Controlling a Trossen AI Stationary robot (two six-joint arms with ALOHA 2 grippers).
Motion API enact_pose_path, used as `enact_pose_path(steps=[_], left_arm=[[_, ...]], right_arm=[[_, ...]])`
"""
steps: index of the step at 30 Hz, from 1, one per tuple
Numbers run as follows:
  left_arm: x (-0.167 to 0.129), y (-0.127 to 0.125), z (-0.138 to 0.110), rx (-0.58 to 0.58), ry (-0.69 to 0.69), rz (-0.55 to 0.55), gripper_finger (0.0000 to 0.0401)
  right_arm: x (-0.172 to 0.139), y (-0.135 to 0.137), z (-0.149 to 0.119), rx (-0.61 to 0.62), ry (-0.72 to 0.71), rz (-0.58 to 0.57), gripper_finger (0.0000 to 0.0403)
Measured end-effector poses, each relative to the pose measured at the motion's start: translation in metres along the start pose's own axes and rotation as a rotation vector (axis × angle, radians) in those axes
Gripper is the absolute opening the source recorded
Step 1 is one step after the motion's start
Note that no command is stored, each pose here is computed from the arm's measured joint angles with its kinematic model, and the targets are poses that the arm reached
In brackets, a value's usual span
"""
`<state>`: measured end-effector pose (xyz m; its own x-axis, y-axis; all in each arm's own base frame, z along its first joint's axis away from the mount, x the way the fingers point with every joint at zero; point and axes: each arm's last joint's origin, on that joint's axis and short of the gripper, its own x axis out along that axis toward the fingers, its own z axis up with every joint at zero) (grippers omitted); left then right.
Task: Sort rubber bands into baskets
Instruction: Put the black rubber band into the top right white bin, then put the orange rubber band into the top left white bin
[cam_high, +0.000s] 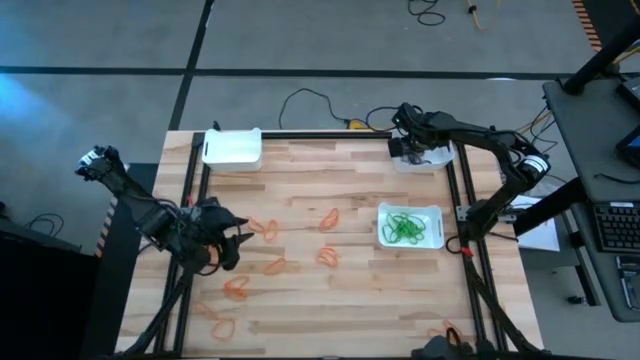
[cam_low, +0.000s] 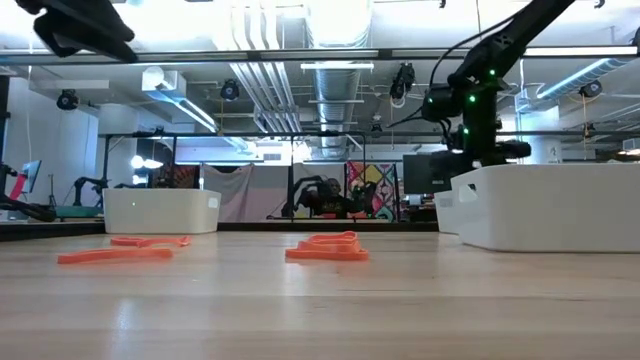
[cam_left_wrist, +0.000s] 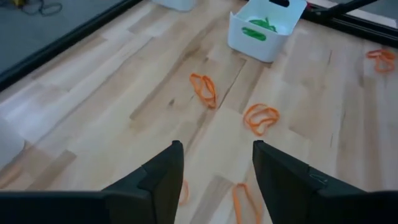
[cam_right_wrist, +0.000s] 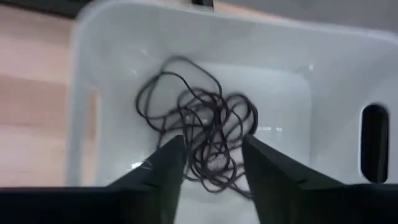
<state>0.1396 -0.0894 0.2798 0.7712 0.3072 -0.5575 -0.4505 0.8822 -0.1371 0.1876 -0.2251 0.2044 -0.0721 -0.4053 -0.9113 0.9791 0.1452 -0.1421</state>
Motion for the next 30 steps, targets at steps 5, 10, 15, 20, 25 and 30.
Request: enact_pose_path(steps=[5, 10, 15, 20, 25, 30], left_arm=[[0.011, -0.001, 0.012, 0.066, -0.019, -0.007, 0.019], [0.017, 0.0, 0.023, 0.147, -0.049, -0.027, 0.0191], [0.02, -0.001, 0.028, 0.213, -0.077, -0.029, 0.0191], [0.023, -0.002, 0.03, 0.245, -0.077, -0.04, 0.0191], [0.024, -0.005, 0.026, 0.256, -0.058, -0.058, 0.0191], [0.025, -0.005, 0.019, 0.232, -0.042, -0.062, 0.0192]], right_arm=[[-0.026, 0.013, 0.004, -0.037, -0.106, 0.006, 0.0209], [-0.07, 0.029, -0.005, -0.124, -0.27, 0.03, 0.0228], [-0.123, 0.05, -0.029, -0.258, -0.461, 0.201, 0.023], [-0.17, 0.08, -0.069, -0.468, -0.648, 0.411, 0.0231], [-0.195, 0.116, -0.115, -0.666, -0.757, 0.59, 0.0231], [-0.202, 0.145, -0.153, -0.734, -0.78, 0.706, 0.0231]])
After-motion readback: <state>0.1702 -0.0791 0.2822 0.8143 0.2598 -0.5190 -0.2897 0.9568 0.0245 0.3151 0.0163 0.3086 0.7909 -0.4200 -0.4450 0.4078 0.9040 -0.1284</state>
